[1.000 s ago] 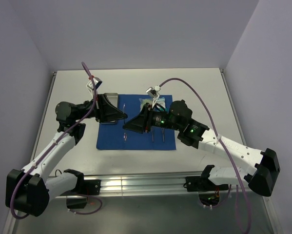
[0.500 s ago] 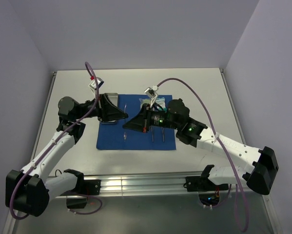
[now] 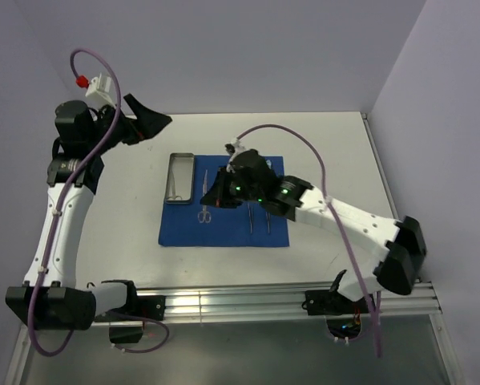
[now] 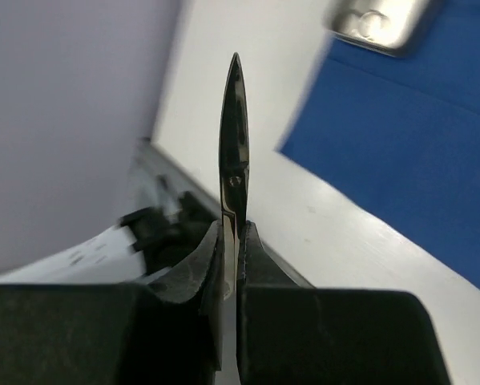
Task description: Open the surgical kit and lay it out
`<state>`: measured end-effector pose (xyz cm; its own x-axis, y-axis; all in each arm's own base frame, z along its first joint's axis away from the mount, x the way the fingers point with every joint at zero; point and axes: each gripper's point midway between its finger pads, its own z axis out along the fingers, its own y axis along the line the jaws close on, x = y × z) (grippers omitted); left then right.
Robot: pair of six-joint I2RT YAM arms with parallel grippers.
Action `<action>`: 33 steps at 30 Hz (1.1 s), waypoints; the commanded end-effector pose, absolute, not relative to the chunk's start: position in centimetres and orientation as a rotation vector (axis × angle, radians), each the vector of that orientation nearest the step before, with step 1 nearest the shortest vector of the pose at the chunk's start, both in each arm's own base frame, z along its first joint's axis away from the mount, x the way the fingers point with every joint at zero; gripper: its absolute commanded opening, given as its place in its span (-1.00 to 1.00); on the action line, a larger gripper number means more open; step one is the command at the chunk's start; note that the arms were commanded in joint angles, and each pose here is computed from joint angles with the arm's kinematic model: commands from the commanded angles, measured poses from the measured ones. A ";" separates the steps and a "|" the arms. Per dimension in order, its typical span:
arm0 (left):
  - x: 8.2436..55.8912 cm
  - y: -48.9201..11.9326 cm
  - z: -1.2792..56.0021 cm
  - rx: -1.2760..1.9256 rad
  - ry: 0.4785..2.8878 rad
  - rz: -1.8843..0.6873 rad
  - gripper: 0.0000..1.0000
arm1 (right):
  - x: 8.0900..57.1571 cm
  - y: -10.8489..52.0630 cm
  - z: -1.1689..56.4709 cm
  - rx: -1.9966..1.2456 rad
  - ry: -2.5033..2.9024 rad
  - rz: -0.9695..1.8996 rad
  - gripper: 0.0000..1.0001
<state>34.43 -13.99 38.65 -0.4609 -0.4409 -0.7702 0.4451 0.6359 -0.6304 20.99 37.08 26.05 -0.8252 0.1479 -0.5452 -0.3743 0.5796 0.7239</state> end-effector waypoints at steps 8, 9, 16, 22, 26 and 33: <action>37.3 -4.5 30.7 -0.268 2.037 -0.485 0.98 | 25.5 36.6 15.7 0.133 2.621 0.319 -1.00; 37.1 -4.4 29.9 -0.270 2.050 -0.484 0.99 | 25.7 37.0 15.0 0.138 2.627 0.306 -1.00; 36.1 -4.6 28.8 -0.262 2.068 -0.489 0.99 | 25.7 35.7 10.2 0.093 2.720 0.181 -1.00; 36.4 -5.1 27.6 -0.292 2.092 -0.536 0.98 | 25.7 34.4 7.0 0.070 2.782 0.112 -1.00; 36.4 -5.6 26.2 -0.303 2.133 -0.570 0.99 | 26.4 35.1 5.6 0.066 2.809 0.113 -1.00; 36.3 -5.6 25.6 -0.283 2.150 -0.565 0.99 | 27.8 36.3 4.4 0.046 2.829 0.122 -1.00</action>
<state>36.32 -5.30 25.16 -0.6026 -0.4051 -0.6876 -0.0304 0.8726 -0.4874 26.14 34.75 2.77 -0.9641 0.0380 -0.2629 0.0283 0.9988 0.0404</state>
